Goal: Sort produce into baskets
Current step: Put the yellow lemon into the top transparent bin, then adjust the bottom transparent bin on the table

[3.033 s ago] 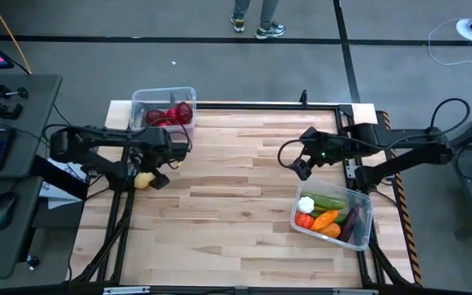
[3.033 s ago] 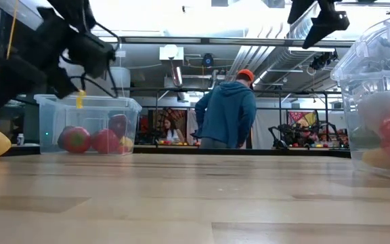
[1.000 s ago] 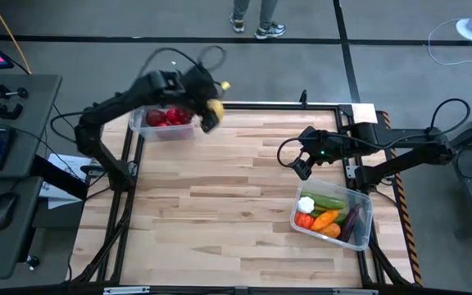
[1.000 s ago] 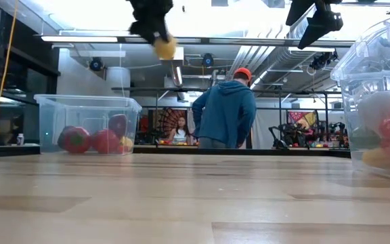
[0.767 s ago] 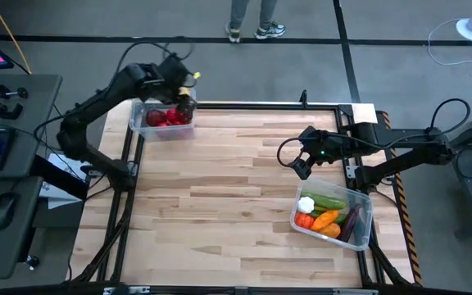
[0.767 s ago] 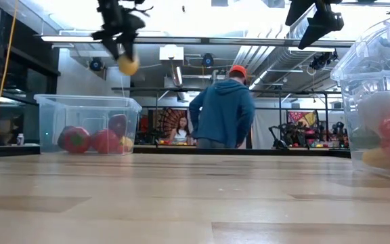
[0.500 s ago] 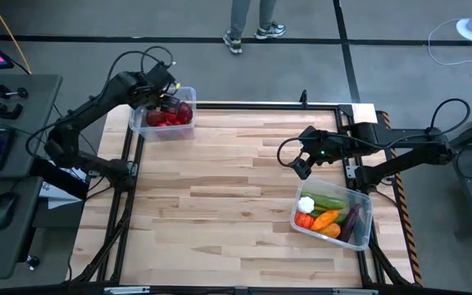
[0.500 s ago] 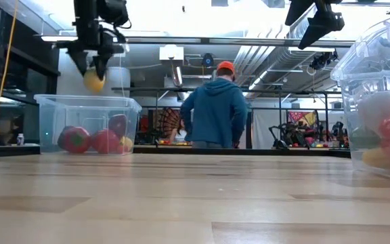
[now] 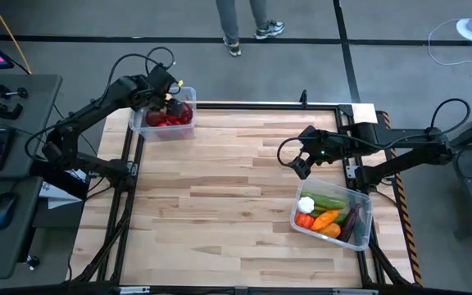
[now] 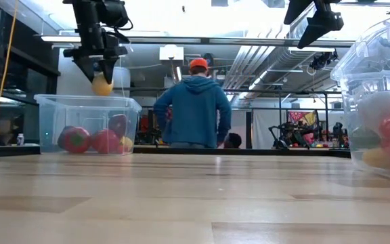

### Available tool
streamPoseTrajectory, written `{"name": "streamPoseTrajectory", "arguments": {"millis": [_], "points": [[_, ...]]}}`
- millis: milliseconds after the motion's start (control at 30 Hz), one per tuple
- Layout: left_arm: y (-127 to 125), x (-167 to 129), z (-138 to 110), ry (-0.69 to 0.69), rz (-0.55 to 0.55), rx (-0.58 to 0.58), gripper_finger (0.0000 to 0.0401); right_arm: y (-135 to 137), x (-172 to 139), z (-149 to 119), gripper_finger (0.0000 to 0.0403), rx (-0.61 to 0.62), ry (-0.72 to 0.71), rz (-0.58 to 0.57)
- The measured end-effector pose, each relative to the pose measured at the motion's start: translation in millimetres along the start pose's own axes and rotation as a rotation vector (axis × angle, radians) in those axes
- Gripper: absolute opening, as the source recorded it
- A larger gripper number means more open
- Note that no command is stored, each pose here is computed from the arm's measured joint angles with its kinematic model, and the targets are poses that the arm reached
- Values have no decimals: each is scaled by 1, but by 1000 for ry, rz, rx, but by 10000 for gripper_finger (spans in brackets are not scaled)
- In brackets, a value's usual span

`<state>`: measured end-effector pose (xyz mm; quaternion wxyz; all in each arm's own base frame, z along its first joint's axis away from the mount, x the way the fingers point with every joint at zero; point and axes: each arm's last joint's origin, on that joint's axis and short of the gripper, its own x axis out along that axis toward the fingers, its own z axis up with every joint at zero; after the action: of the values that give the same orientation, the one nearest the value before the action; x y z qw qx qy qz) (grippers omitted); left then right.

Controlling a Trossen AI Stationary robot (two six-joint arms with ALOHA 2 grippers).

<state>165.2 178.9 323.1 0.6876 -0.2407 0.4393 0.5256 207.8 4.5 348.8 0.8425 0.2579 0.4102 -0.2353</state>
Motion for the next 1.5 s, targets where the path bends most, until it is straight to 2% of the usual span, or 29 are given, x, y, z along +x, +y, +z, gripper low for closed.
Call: {"name": "streamPoseTrajectory", "arguments": {"millis": [233, 333, 433, 600, 700, 867, 967, 1067, 1167, 1367, 1500], "points": [[-1, 0, -1, 14, -27, 10, 367, 0, 0, 0, 368, -2, -3, 3], [-3, -1, -2, 14, -33, -34, 380, 0, 0, 0, 368, -2, -8, -2], [-15, -10, -5, -32, -78, -25, 380, 0, 0, 1, 368, -2, -29, -25], [-53, -49, -14, -316, -326, 41, 379, -1, 0, 2, 368, -2, -55, -54], [-76, -61, -33, -464, -526, 9, 379, -2, 0, 2, 368, -2, -77, -78], [-100, -37, -83, -446, -734, -118, 379, -4, 0, 1, 368, -9, -72, -100], [-107, -16, -116, -392, -830, -203, 379, -6, 0, -2, 368, -104, -17, -111], [-109, -2, -142, -380, -912, -245, 379, -7, -1, -6, 368, -80, 36, -96], [-105, 1, -157, -412, -981, -264, 379, -7, -1, -6, 368, -26, 38, -93], [-85, -1, -174, -544, -1004, -286, 379, -5, 0, -5, 368, 53, 34, -73], [-68, 0, -184, -600, -1033, -257, 379, -1, 0, -1, 368, 42, 12, -10]]}}
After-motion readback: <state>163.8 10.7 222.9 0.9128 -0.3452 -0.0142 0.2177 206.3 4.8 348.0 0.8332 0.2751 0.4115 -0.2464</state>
